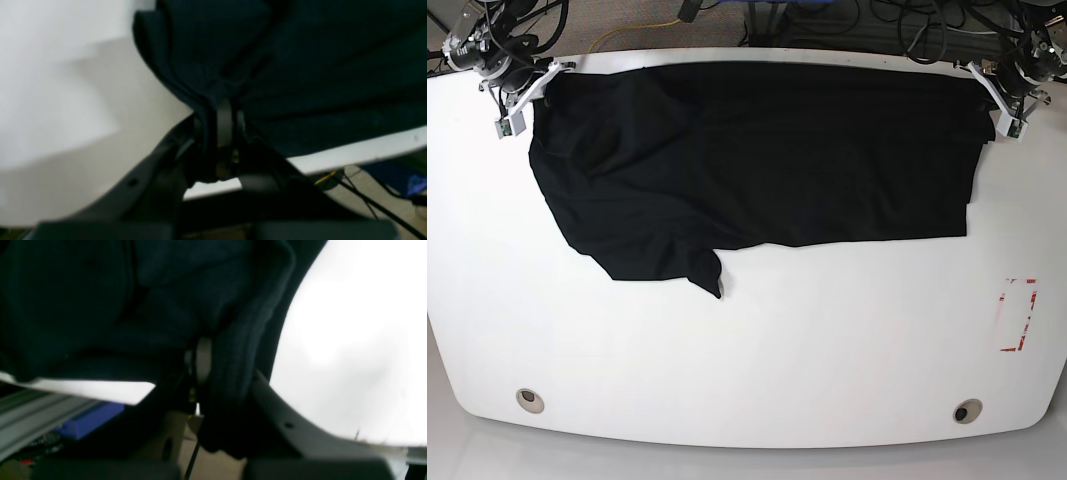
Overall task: Fold the T-shirt properly
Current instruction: 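Lift the held edge with both grippers and pull it toward the robot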
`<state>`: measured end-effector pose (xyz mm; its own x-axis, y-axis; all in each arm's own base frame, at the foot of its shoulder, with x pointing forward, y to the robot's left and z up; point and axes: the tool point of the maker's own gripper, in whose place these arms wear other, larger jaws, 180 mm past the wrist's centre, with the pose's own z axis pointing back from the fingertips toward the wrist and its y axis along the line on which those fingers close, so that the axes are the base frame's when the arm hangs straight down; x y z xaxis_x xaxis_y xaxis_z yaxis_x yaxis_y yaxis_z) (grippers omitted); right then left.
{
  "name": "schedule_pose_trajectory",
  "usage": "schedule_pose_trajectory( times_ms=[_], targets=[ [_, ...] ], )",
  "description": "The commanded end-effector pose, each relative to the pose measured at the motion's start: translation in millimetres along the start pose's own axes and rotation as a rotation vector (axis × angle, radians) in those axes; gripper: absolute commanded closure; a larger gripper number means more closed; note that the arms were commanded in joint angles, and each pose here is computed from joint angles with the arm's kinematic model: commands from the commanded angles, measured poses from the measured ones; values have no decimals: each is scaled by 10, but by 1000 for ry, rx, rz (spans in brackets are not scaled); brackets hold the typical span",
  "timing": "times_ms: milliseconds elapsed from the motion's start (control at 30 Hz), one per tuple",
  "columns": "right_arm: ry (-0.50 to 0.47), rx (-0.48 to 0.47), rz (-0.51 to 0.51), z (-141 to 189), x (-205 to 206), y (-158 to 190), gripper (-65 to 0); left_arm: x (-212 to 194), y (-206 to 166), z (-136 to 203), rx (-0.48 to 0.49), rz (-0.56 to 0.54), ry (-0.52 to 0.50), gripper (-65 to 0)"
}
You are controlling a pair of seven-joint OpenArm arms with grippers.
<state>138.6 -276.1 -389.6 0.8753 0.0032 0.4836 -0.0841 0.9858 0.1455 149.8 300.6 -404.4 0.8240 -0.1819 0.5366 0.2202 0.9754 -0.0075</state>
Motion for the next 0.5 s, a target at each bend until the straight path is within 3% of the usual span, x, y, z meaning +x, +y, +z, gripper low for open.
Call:
schedule_pose_trajectory(
  times_ms=[0,133,200,467],
  targets=[
    [-39,-25,32,91,128,-29,-154,118,70,69,18,-26,-34,-139],
    [-57,-36,56,143,198,-13,-384,211,124,148,46,-35,-61,-279],
    [-73,-42,73,172,261,3,-466,253,176,211,71,-45,-57,-328],
    [-206,3,115,247,733,70,-488,904,427,521,172,-56,-171,-339]
  ],
)
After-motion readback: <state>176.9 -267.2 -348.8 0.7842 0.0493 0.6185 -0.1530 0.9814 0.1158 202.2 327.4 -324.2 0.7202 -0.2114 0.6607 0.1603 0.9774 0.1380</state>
